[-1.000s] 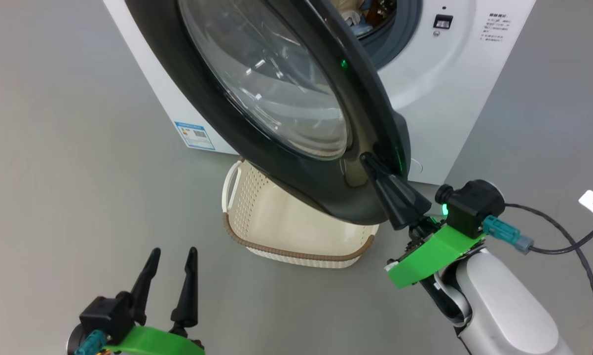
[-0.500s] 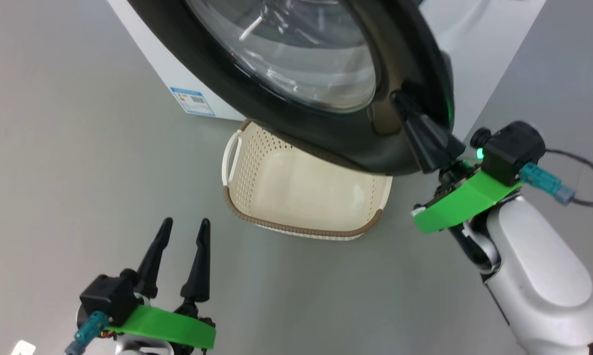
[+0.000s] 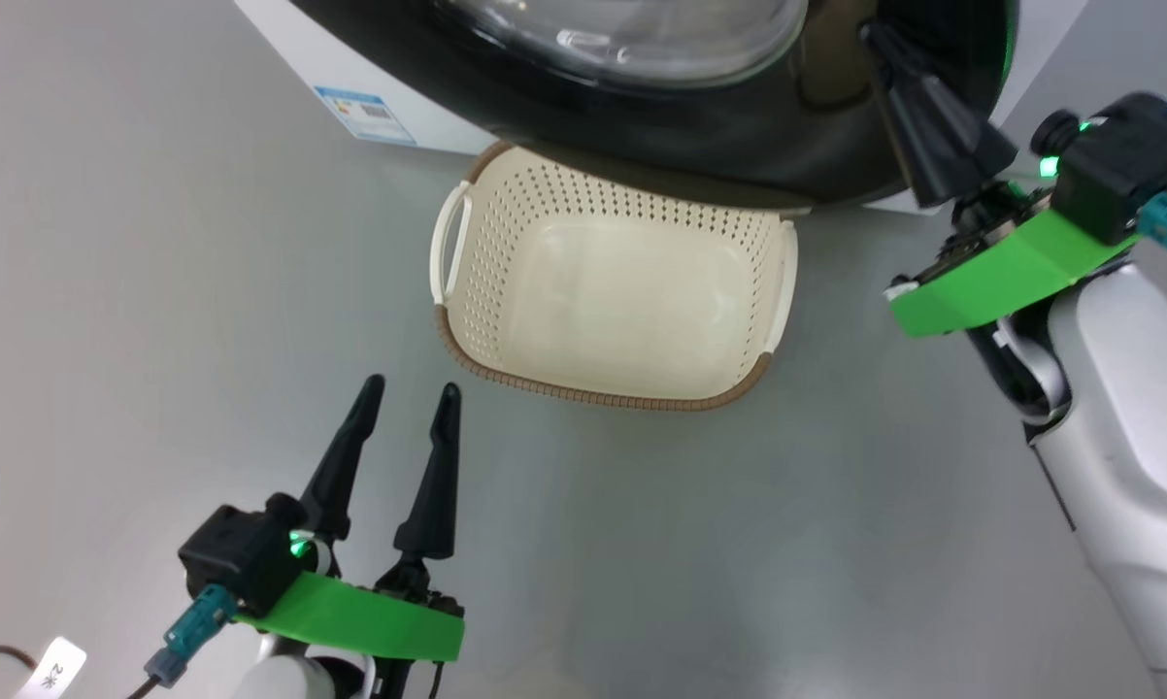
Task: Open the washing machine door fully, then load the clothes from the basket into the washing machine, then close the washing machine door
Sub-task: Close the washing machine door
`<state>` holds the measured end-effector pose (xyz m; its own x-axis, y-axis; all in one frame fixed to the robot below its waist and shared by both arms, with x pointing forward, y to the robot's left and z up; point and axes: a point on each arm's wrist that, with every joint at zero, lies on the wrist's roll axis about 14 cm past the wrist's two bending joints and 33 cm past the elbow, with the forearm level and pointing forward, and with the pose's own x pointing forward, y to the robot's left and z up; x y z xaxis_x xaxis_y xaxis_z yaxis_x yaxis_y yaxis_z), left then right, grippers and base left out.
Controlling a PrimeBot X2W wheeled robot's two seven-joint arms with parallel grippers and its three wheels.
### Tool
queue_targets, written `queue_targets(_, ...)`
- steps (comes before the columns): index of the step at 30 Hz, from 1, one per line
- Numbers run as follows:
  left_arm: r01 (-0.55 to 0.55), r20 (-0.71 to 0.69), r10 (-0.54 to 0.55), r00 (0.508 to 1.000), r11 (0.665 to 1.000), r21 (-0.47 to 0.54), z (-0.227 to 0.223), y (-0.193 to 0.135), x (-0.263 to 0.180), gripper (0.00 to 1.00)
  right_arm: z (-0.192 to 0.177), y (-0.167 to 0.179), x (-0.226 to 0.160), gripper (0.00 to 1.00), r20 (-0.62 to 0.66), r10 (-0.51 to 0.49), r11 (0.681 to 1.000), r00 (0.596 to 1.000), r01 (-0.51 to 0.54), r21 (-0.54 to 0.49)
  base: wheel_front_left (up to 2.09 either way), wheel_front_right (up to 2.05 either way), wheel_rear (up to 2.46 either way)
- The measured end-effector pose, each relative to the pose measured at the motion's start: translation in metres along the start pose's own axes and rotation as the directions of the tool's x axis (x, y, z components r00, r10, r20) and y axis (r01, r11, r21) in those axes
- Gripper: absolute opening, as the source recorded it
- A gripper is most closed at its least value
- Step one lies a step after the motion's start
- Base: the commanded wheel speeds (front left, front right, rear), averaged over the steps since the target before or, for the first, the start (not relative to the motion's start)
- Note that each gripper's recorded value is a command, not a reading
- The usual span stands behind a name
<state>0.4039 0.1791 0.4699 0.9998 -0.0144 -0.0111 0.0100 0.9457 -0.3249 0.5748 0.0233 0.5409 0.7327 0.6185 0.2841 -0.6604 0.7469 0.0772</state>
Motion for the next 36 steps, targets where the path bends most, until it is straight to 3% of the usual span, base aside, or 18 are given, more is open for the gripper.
queue_targets(20,0.029,-0.012,-0.029,0.999,0.999,-0.026,-0.005,-0.015,0.008,1.0,-0.035,-0.061,0.042,0.0,-0.012,-0.071,0.996,0.997,0.071,-0.045,0.0,0.0,0.0)
queue_targets(36,0.022,-0.012,-0.022,1.0,1.0,-0.023,-0.005,-0.016,0.009,1.0,-0.033,-0.068,0.047,0.0,-0.008,-0.086,0.994,0.996,0.085,-0.067,0.0,0.0,0.0)
